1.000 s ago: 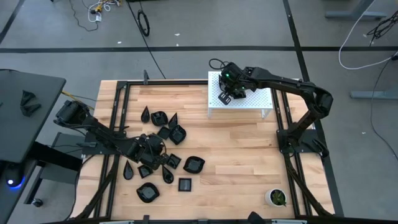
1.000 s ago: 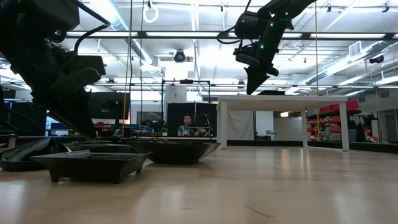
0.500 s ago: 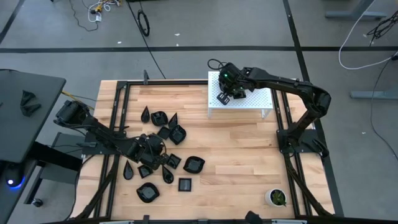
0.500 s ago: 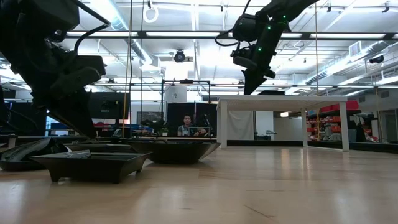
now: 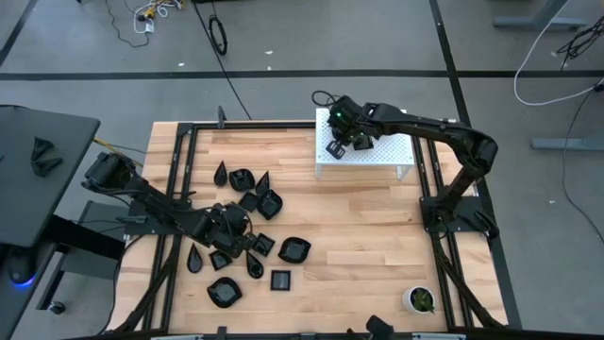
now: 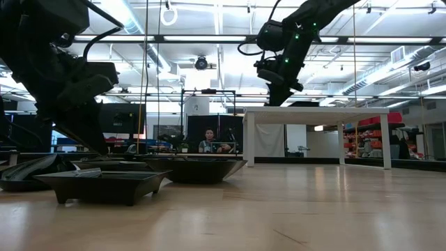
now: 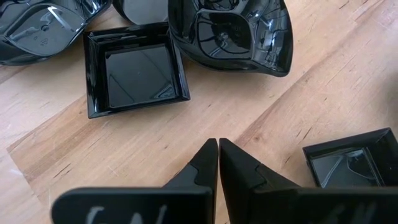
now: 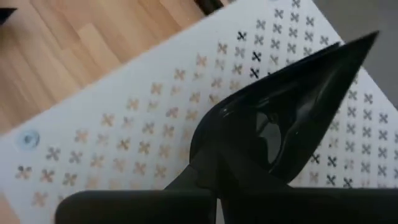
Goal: Pick & Place Mini shaped plates
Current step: Stack the black drop shaped plate on the black drop shaped plate on the shelf, then stack the black leaf shaped plate on the black leaf shaped plate on the shelf
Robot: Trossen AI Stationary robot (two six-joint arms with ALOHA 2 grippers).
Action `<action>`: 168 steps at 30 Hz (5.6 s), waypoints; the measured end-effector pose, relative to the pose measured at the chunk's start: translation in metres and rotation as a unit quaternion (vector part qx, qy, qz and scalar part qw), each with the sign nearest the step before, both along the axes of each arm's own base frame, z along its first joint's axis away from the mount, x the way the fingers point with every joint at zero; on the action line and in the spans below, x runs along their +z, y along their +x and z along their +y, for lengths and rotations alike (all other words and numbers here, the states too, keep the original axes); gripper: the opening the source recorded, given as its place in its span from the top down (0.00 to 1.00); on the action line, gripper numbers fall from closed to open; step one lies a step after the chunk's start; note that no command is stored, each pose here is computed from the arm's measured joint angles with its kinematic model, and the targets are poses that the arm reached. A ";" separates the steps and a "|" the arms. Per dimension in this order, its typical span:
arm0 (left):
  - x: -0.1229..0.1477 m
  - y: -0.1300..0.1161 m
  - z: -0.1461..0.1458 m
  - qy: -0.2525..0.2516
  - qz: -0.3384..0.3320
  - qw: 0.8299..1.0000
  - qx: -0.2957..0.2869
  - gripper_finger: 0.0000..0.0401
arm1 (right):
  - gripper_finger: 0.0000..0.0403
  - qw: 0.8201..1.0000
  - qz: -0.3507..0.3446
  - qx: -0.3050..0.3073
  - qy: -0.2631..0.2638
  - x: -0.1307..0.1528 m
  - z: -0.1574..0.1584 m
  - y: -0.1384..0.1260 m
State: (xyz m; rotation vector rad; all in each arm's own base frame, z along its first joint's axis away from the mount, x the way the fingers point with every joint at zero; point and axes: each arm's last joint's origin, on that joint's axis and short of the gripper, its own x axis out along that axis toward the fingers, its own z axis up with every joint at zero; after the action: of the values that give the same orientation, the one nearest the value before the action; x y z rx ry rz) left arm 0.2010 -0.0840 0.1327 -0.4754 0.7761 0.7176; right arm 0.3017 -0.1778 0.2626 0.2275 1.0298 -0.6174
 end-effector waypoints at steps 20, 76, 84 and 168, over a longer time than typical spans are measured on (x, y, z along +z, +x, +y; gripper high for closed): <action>0.000 0.000 0.000 0.000 0.000 1.000 0.000 0.95 | 0.99 0.999 -0.026 -0.017 -0.008 0.006 -0.006 -0.003; 0.000 0.000 0.000 0.000 0.000 1.000 0.000 0.95 | 0.99 0.999 -0.029 -0.006 -0.022 0.003 -0.010 0.001; 0.000 0.000 0.000 0.000 0.000 1.000 0.000 0.95 | 0.98 0.999 -0.037 -0.004 -0.038 0.015 -0.003 -0.002; 0.002 0.001 -0.020 -0.008 0.004 0.993 -0.119 0.95 | 0.97 0.941 0.196 0.270 0.054 -0.093 0.234 0.023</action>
State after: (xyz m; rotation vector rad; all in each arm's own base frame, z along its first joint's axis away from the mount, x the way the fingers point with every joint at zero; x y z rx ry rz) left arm 0.2015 -0.1042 0.1350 -0.3869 0.8303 0.4914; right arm 0.3243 0.0564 0.1696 -0.0927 1.4423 -0.1010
